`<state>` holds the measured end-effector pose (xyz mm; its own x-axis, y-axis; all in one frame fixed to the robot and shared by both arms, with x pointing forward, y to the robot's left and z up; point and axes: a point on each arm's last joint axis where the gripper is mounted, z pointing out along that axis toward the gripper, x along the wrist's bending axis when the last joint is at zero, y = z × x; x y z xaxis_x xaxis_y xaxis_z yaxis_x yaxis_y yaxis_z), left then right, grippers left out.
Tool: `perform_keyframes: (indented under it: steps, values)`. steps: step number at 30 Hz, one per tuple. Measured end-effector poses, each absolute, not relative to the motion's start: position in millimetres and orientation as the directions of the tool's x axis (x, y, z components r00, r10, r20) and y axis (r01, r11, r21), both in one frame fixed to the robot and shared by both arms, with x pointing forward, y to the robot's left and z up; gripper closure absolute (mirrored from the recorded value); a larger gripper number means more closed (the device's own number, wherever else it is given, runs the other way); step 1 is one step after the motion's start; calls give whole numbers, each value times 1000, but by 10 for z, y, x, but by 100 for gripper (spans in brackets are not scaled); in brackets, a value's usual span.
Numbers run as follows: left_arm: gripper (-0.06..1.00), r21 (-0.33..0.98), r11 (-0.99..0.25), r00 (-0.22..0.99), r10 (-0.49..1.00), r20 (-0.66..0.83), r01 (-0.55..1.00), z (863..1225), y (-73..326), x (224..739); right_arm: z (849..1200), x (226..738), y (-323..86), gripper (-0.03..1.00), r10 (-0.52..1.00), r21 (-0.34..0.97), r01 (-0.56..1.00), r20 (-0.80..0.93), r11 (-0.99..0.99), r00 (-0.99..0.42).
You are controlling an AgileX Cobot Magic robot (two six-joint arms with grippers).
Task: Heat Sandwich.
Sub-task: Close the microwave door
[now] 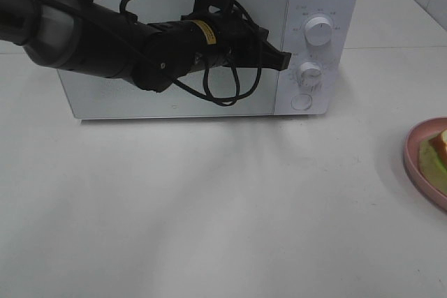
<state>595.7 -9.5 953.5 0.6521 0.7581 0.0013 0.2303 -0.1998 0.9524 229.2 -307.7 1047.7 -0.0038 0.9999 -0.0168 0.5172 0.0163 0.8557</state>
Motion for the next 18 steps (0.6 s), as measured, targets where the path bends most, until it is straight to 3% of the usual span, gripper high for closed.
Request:
perform_keyframes:
  steps: [18]
  values:
    - [94,933,-200,623,782,-31,299,9545,54,5887,10477,2292,-3076,21,1000,856,517,-22,23,-8]
